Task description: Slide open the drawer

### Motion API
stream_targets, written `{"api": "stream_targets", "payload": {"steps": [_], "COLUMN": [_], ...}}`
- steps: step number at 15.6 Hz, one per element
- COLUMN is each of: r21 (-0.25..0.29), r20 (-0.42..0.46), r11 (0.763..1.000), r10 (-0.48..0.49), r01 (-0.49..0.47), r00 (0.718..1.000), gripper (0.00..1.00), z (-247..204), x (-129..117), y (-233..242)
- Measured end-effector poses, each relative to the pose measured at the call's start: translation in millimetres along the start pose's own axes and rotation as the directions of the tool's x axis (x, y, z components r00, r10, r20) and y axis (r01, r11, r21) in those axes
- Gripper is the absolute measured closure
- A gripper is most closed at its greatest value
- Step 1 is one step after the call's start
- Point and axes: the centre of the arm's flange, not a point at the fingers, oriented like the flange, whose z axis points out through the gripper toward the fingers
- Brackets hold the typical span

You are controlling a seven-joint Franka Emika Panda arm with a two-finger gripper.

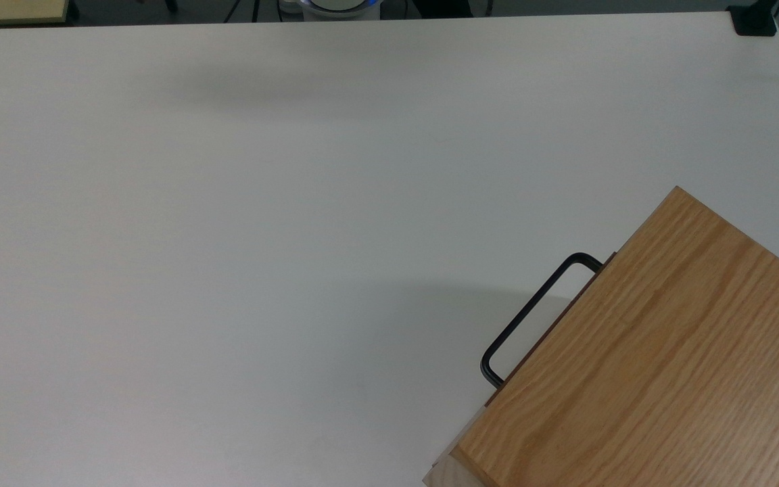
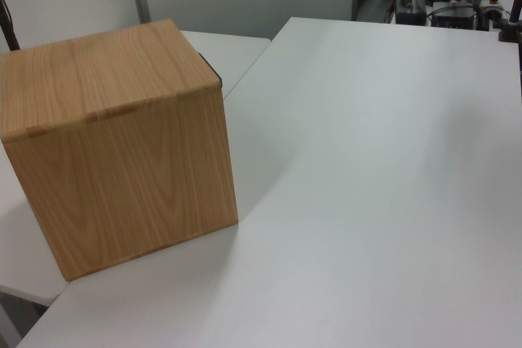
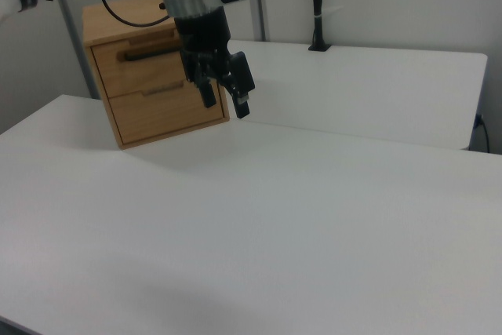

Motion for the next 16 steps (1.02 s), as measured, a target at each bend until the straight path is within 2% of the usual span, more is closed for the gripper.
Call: {"api": "stream_targets", "payload": {"steps": [6, 9, 14, 16], "r21": [0.009, 0.046, 0.07, 0.097], "r20": [0.021, 0.023, 0.031, 0.034], "r11": [0.997, 0.996, 0.993, 0.992], "r10": [-0.074, -0.073, -0.093, -0.091], "r01": [0.074, 0.072, 0.091, 0.087], "r00": [0.997, 0.997, 0.995, 0.995], "gripper": [0.0, 0.0, 0.0, 0.0], "z": [10.0, 10.4, 11.5, 10.8], "x": [0.8, 0.4, -2.0, -3.4], "y": [-38.4, -41.5, -59.1, -70.1]}}
